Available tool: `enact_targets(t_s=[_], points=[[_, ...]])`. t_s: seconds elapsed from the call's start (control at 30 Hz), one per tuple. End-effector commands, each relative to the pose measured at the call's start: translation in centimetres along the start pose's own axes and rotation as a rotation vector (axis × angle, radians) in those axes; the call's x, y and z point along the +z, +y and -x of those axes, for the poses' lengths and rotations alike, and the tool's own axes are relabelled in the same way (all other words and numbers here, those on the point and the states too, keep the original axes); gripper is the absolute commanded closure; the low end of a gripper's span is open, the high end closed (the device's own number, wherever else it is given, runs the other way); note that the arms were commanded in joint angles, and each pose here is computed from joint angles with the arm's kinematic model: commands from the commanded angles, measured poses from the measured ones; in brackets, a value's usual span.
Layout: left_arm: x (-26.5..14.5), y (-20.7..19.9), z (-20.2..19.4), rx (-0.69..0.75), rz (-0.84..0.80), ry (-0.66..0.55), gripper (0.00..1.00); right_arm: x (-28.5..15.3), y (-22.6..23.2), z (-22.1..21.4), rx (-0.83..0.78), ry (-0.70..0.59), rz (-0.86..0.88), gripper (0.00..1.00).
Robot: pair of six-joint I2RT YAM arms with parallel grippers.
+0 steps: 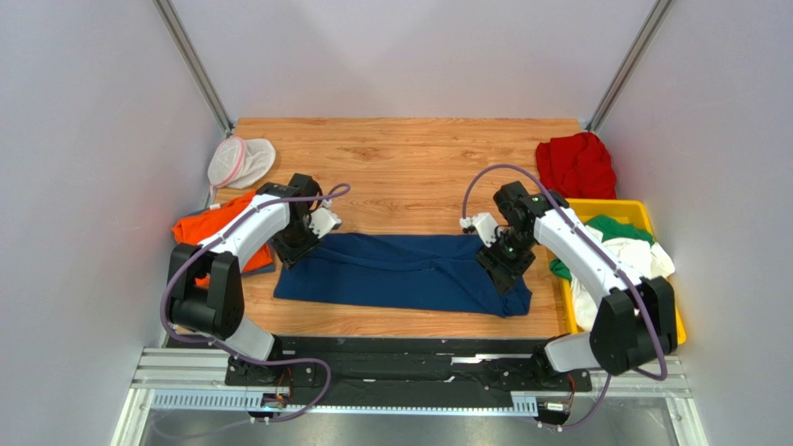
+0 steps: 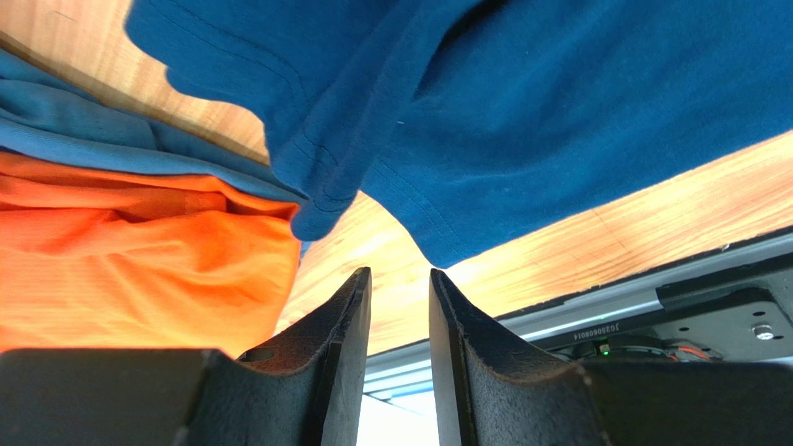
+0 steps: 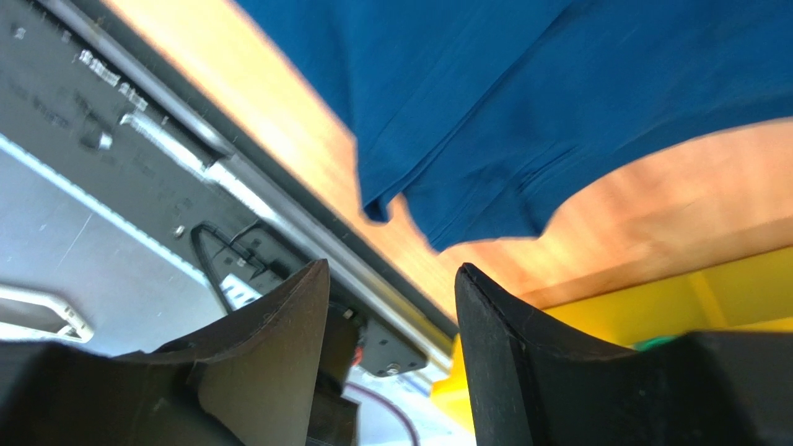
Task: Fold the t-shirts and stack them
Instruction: Fold the tshirt
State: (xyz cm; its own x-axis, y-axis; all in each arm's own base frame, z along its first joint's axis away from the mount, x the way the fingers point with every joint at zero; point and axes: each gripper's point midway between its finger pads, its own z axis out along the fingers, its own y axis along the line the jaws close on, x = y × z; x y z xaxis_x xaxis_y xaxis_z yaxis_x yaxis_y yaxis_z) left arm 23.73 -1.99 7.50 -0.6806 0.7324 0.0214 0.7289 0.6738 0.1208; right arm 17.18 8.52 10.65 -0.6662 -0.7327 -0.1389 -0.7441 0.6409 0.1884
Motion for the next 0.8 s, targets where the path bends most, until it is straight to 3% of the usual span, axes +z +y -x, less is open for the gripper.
enact_targets(t_s=[0.0,0.2,0.57,0.67,0.77], points=[[-0.6,1.0,1.0,-0.024,0.044,-0.031,0.62,-0.1,-3.4,5.3,-0.063,-0.111,-0.094,0.44],[0.8,1.5,-0.6,0.008,0.108,0.009,0.56,2.5,-5.8,8.5,-0.077,-0.099,-0.092,0.45],[1.5,1.6,-1.6,0.014,0.134,0.052,0.57,5.2,-7.1,9.4,-0.083,-0.065,-0.07,0.47],[1.6,1.6,-1.5,0.01,0.129,0.054,0.57,5.5,-6.8,9.6,-0.08,-0.069,-0.047,0.51],[1.7,1.5,-1.5,0.008,0.126,0.056,0.57,5.8,-6.6,9.4,-0.071,-0.063,-0.033,0.65]])
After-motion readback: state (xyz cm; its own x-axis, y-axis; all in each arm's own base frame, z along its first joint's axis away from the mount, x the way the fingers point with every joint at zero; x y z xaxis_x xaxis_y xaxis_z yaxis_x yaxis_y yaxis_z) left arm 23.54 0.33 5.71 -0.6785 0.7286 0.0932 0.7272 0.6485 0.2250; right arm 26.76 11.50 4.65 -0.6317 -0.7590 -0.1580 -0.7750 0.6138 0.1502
